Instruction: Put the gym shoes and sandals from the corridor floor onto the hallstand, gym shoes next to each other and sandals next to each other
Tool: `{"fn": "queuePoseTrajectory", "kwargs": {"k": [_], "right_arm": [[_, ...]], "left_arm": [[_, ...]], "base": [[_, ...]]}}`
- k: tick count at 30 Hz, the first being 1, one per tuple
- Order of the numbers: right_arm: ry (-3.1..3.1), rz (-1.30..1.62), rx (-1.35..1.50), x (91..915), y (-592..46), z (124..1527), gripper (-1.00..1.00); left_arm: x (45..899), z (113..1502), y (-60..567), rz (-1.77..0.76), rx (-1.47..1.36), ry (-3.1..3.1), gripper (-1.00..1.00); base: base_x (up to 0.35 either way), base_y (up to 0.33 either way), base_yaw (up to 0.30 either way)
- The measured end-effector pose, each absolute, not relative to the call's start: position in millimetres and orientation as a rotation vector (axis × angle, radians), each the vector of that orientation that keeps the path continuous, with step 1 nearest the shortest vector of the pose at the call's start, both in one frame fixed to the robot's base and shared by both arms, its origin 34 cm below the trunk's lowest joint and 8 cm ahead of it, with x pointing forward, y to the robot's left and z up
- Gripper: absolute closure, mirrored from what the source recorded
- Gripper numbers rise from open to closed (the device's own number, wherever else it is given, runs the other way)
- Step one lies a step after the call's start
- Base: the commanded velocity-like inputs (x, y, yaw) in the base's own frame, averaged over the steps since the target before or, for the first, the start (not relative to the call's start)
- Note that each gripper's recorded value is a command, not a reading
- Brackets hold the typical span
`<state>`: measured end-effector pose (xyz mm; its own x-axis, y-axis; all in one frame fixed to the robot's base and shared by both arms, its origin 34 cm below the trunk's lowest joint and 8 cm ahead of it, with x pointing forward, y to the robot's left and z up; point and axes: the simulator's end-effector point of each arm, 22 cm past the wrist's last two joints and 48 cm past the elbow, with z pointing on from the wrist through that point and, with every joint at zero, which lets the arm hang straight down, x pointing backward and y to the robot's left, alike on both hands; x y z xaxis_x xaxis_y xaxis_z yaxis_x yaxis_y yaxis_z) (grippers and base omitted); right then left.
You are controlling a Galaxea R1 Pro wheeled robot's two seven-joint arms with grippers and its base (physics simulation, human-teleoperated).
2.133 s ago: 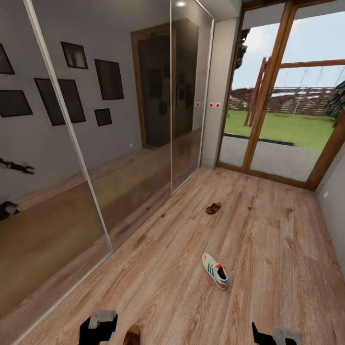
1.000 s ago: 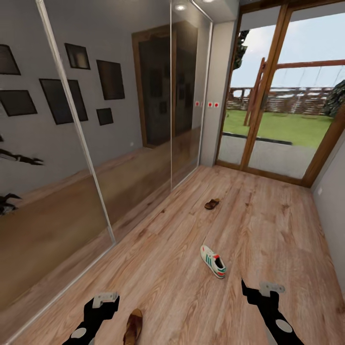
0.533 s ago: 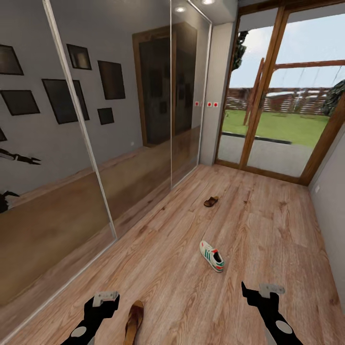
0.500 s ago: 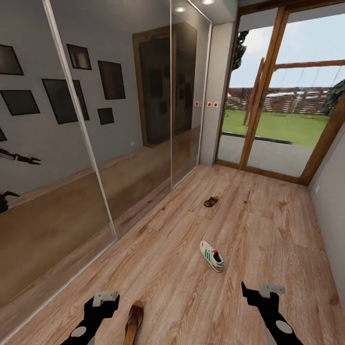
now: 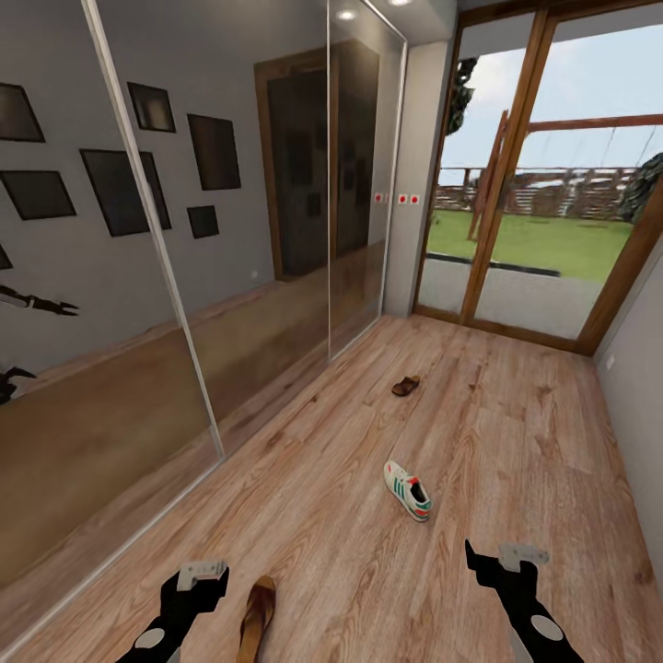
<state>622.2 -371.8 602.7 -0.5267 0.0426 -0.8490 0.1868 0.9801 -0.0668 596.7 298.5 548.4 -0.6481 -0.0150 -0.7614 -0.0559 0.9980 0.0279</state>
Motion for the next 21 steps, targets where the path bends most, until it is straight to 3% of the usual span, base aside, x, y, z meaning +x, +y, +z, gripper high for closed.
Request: {"fn": "queuePoseTrajectory", "kwargs": {"k": [21], "right_arm": [[2.12, -0.184, 0.159, 620, -372, 565, -1.0]], "left_arm": [[593, 510, 299, 0.061, -0.057, 2.277, -1.0]], "base": [[0.0, 0.0, 0.0]]}}
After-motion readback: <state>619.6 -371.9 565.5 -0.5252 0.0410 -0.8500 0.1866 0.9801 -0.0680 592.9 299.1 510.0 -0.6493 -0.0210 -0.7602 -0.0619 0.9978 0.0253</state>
